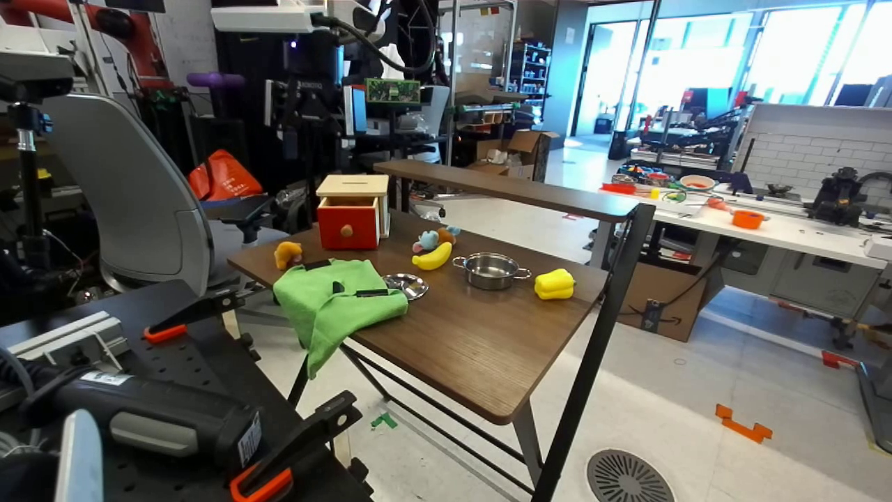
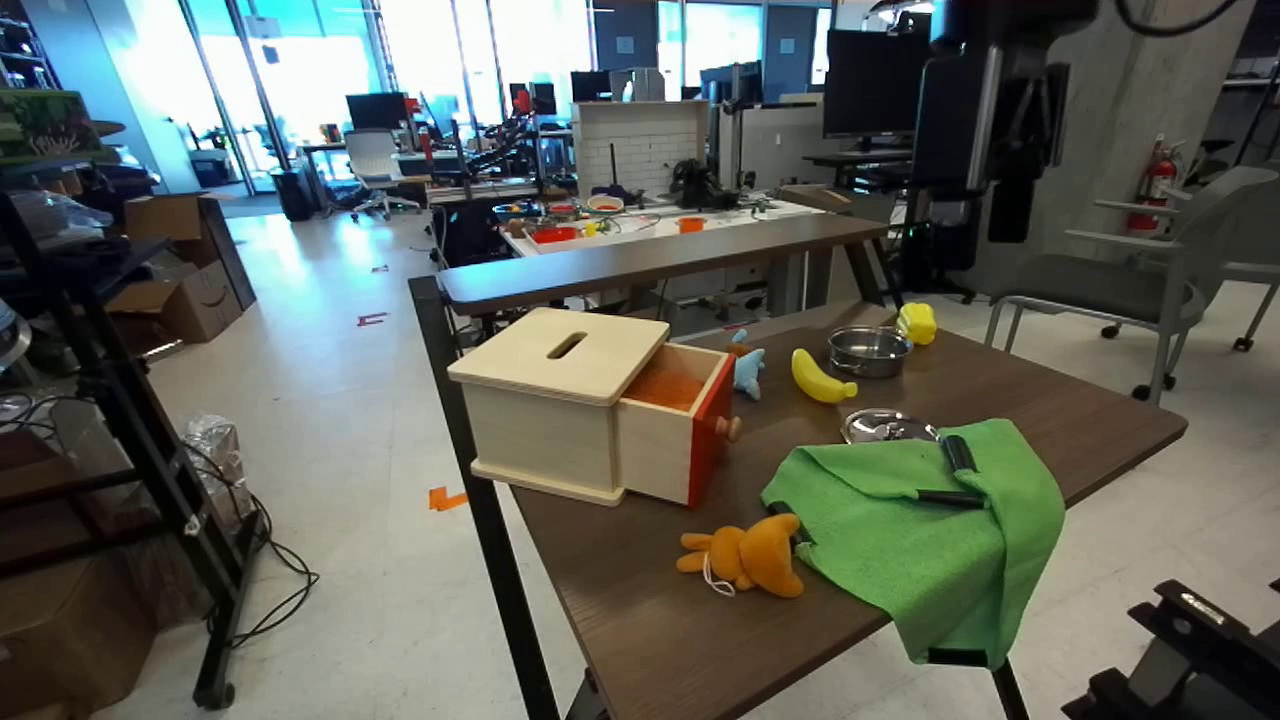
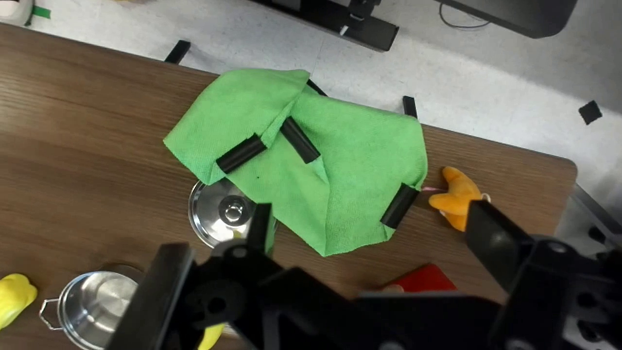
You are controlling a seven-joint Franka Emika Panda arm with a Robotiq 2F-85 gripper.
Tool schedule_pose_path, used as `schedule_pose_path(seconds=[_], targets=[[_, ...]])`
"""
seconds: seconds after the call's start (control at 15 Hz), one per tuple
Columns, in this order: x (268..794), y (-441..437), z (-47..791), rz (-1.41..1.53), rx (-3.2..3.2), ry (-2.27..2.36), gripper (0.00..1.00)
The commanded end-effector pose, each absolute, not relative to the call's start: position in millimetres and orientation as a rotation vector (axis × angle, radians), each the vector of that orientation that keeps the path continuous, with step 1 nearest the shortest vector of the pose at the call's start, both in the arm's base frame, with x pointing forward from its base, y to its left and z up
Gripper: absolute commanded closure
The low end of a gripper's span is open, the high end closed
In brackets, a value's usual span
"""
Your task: Close the drawer
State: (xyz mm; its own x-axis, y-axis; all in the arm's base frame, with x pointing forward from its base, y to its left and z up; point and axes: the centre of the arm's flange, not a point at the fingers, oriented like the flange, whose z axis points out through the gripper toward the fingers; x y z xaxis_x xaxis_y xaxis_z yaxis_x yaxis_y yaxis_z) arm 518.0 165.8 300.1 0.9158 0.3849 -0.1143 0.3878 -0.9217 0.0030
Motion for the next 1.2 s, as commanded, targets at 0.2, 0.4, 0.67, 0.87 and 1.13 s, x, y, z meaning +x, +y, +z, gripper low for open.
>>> schedule_pose_path(seconds=[0.2, 0.4, 0.67, 0.87, 1.13], targets=[[563.8, 198.1, 228.4, -0.336, 2.854, 0.824, 0.0], [564.0, 210.4, 200.2, -0.324, 2.794, 0.881, 0.0], [571.1, 227.4, 179.2, -0.227, 2.728, 0.977, 0.0], [579.0, 237.4, 170.4, -0.129, 2.719, 1.059, 0.0], [578.3, 246.7, 162.3, -0.024, 2.735, 1.154, 0.0]])
